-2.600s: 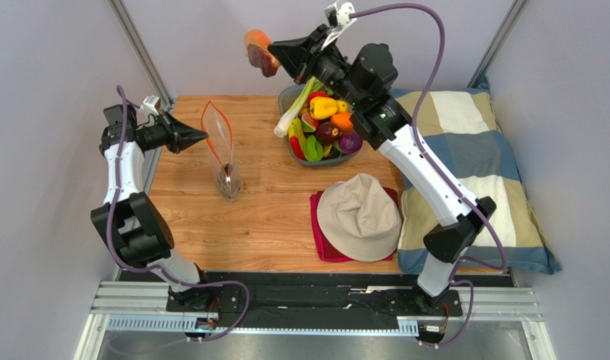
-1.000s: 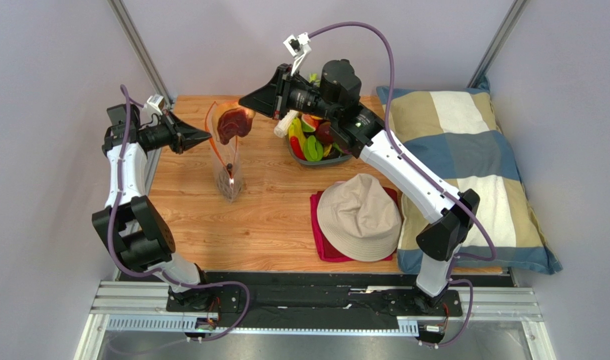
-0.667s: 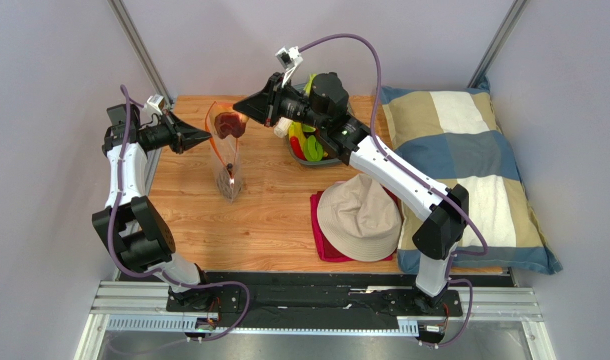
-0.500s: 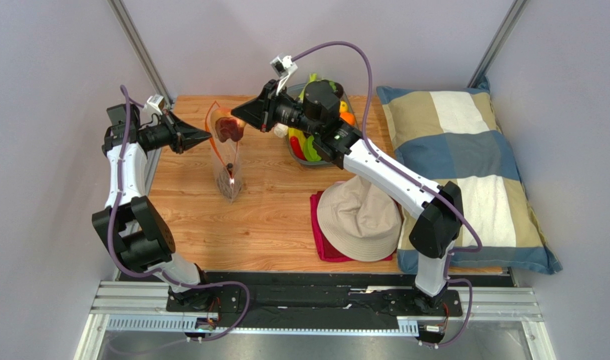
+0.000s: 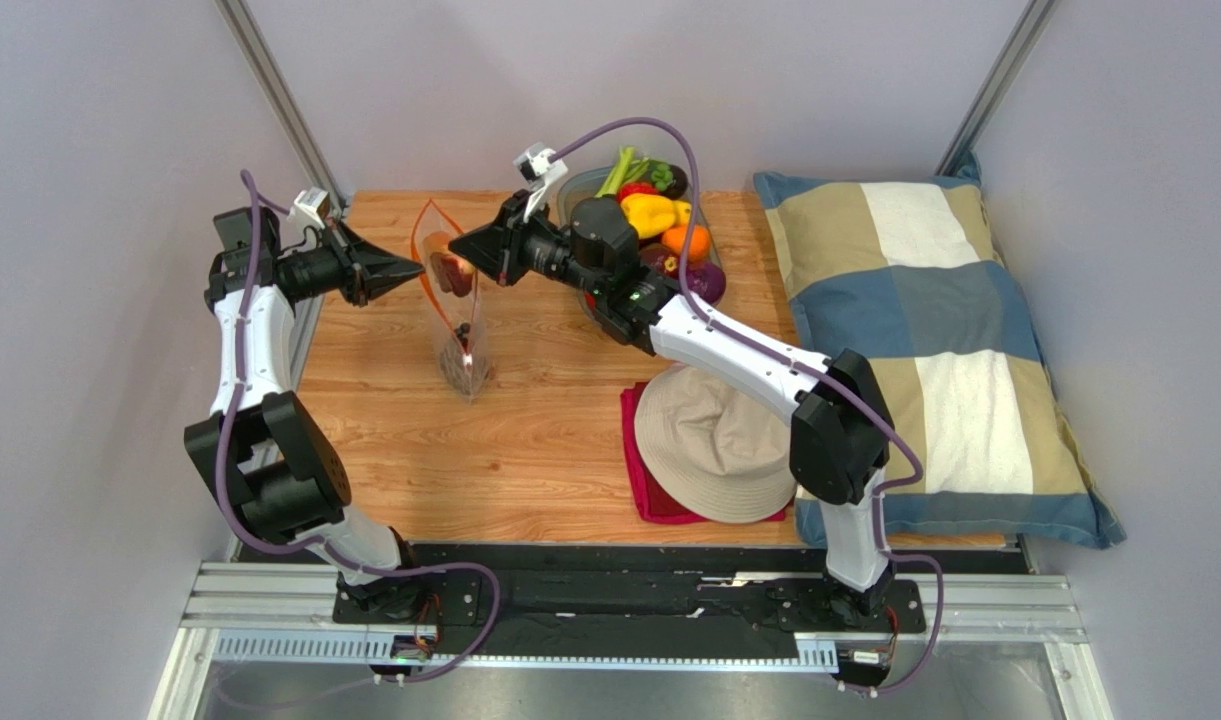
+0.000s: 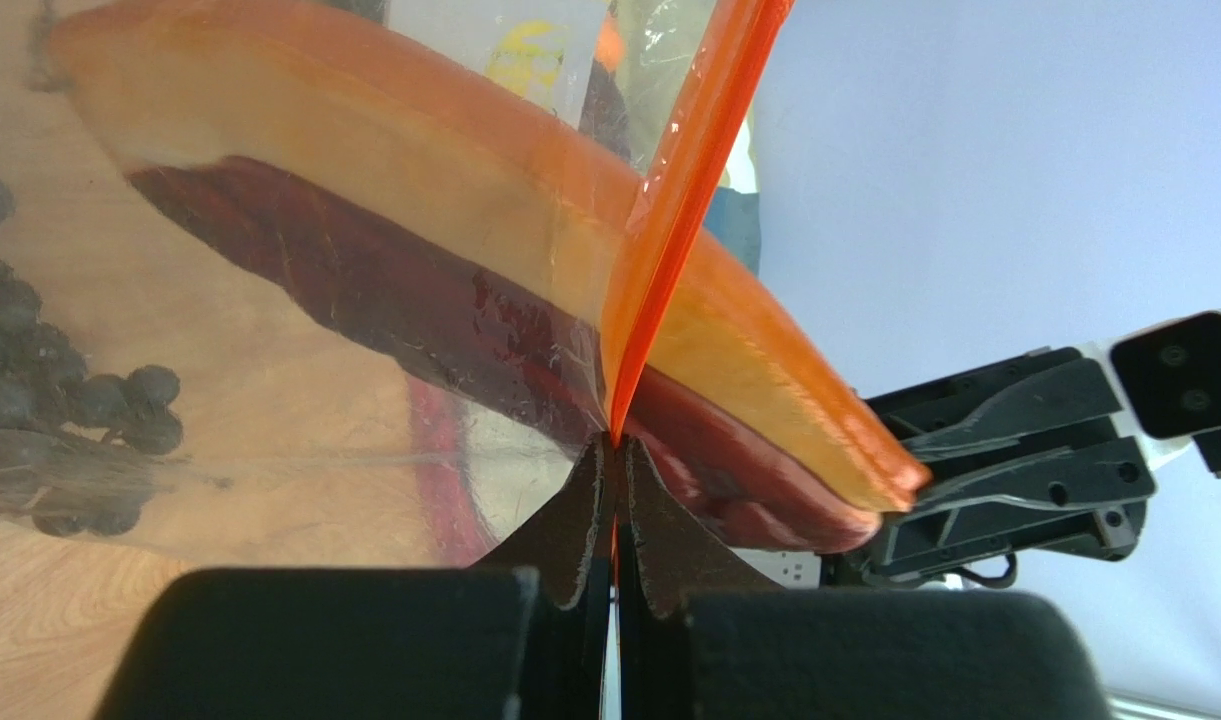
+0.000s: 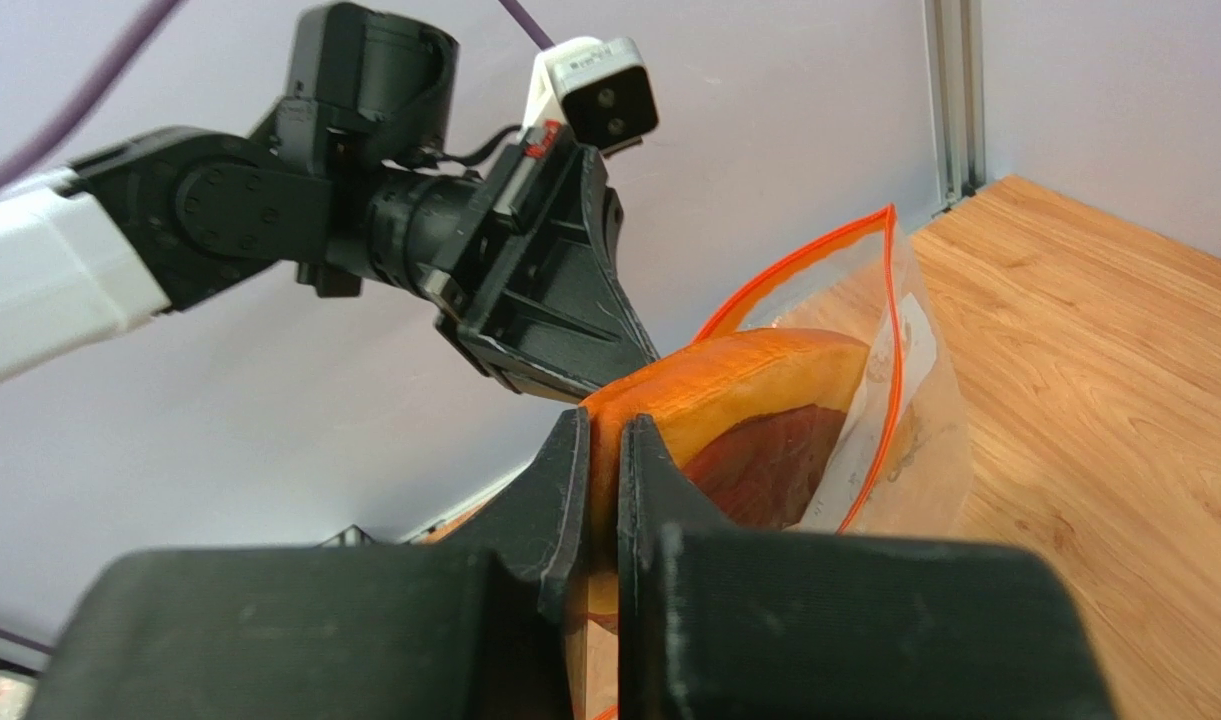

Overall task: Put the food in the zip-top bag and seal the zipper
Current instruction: Place the fake food in the zipper food storage bag.

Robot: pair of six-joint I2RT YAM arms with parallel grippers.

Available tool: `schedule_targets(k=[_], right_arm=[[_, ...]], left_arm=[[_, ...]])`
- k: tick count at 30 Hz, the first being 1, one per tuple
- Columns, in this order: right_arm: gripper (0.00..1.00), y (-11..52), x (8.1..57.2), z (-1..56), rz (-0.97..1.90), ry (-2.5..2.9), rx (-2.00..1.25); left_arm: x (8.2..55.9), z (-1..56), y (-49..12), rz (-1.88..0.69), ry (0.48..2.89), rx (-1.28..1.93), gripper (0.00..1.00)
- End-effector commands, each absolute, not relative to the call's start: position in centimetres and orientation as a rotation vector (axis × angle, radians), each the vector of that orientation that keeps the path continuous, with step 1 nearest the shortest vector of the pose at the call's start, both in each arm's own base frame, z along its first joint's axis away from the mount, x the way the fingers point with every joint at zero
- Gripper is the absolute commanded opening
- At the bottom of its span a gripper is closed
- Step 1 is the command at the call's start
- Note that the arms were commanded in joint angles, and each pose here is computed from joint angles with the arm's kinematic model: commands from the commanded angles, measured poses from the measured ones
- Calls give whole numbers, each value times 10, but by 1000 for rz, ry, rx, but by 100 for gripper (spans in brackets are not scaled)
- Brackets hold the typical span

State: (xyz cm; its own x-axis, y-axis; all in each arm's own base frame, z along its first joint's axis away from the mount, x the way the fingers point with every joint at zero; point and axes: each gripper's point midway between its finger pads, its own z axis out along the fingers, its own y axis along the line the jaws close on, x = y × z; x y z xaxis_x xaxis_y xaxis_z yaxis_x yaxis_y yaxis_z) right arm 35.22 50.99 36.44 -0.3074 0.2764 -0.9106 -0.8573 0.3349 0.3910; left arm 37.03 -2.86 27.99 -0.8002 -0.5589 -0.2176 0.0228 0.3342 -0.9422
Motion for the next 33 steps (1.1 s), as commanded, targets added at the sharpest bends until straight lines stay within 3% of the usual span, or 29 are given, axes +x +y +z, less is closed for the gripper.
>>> schedule_targets(k=[1,16,27,30,31,33], right_arm=[[0,514,359,380,1201,1340,-532],[0,536,372,306,1103,1402,-582],[0,544,347,258,1130,1464,-717],[23,541,333,263,1146,1447,-803],[42,540,328,265,1152,1436,-832],[56,535,311,278,1178,1406,-918]], left_arm=[[369,288,-34,-1546,2068,-417,0],[374,281,-33,-1584,2082,-440,0],[379,276,-30,-1587,2092,-461,0],[380,277,-30,-1582,2093,-454,0],[380,277,-30,-1582,2093,-453,0],[380,278,-29,-1577,2093,-448,0]])
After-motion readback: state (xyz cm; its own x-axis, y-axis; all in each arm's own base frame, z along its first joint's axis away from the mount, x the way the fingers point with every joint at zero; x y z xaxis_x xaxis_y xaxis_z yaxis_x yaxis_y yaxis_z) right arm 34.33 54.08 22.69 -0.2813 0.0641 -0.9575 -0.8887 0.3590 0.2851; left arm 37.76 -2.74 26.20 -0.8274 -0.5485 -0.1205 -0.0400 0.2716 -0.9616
